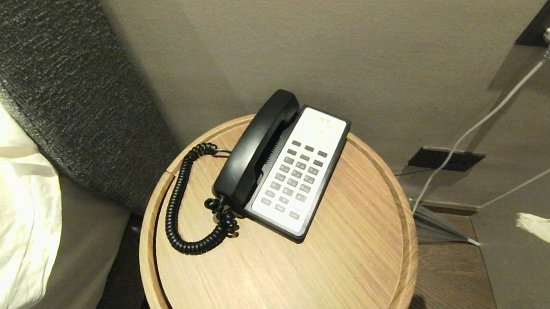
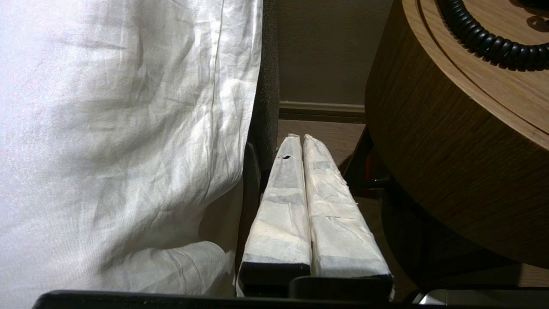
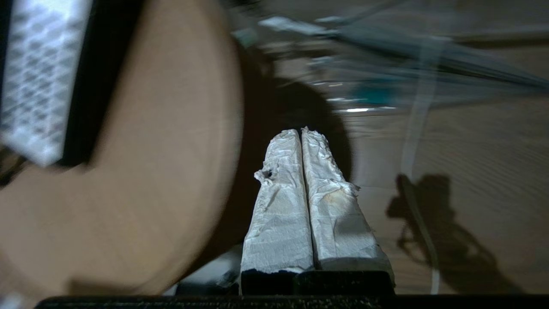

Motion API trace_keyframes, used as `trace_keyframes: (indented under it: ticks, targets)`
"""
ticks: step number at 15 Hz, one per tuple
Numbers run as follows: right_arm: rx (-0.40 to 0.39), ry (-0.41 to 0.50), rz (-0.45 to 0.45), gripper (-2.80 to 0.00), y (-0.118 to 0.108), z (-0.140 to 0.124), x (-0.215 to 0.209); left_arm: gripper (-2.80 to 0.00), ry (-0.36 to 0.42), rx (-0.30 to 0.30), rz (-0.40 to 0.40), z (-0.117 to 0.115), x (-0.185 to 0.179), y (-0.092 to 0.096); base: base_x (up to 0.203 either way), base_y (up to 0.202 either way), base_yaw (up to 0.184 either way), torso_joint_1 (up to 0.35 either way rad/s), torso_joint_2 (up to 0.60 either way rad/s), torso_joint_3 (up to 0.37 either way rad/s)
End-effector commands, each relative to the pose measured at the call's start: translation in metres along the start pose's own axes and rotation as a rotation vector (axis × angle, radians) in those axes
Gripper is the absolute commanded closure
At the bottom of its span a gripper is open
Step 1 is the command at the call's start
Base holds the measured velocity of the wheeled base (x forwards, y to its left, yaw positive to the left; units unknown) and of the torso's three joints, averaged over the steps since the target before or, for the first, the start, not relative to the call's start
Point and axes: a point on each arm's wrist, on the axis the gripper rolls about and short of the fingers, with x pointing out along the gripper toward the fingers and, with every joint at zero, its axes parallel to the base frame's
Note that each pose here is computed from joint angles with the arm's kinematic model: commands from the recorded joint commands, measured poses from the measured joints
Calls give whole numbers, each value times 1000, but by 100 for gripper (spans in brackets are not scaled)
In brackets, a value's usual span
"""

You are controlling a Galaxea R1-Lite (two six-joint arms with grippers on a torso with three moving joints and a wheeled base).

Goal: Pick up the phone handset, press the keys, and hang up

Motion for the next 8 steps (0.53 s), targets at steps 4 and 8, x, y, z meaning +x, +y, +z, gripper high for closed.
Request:
trace_keyframes:
  ticks: [4, 8]
  targets:
    - [122, -224, -103, 0, -51, -59, -93, 0, 36, 1, -1, -10, 2, 0, 0, 0, 0, 0, 0, 0]
    - [16, -179, -100, 0, -57, -116, -94, 0, 36, 1, -1, -10, 2, 0, 0, 0, 0, 0, 0, 0]
